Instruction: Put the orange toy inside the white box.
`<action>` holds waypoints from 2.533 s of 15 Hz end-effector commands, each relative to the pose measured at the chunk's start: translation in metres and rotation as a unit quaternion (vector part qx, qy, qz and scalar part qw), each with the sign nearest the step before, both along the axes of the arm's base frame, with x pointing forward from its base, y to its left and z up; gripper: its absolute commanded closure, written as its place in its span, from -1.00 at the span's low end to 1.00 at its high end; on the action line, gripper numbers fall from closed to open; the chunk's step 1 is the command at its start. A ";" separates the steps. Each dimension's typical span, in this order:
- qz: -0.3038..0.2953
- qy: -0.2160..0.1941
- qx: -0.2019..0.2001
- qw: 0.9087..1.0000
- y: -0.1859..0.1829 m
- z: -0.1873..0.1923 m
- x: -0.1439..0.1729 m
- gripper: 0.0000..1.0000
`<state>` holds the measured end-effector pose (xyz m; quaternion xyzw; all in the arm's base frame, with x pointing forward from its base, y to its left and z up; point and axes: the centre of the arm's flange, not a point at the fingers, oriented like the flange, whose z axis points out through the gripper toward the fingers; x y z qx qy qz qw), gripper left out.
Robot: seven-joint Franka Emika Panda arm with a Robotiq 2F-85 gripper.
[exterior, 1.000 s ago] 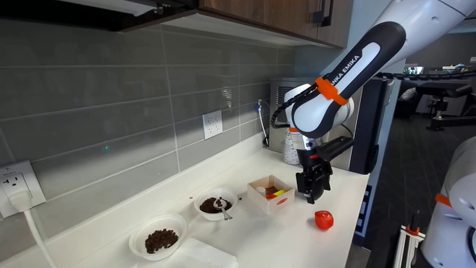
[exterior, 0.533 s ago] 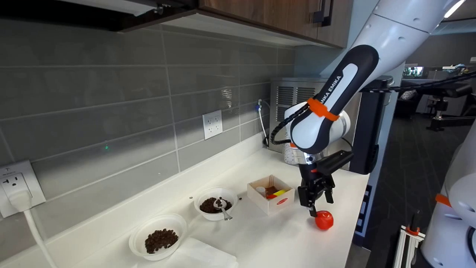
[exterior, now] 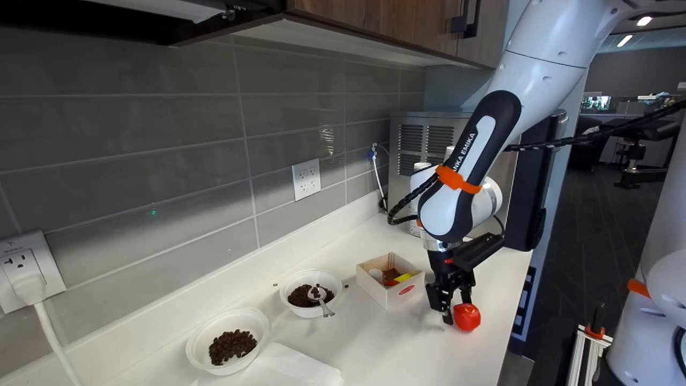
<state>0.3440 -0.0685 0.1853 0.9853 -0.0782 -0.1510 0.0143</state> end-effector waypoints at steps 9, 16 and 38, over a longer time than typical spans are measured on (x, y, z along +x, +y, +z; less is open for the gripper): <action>0.013 -0.024 0.011 1.000 0.007 0.024 -0.019 0.81; 0.005 -0.104 0.000 0.995 0.011 0.108 -0.005 0.83; -0.037 -0.286 -0.074 0.955 0.000 0.080 0.120 0.83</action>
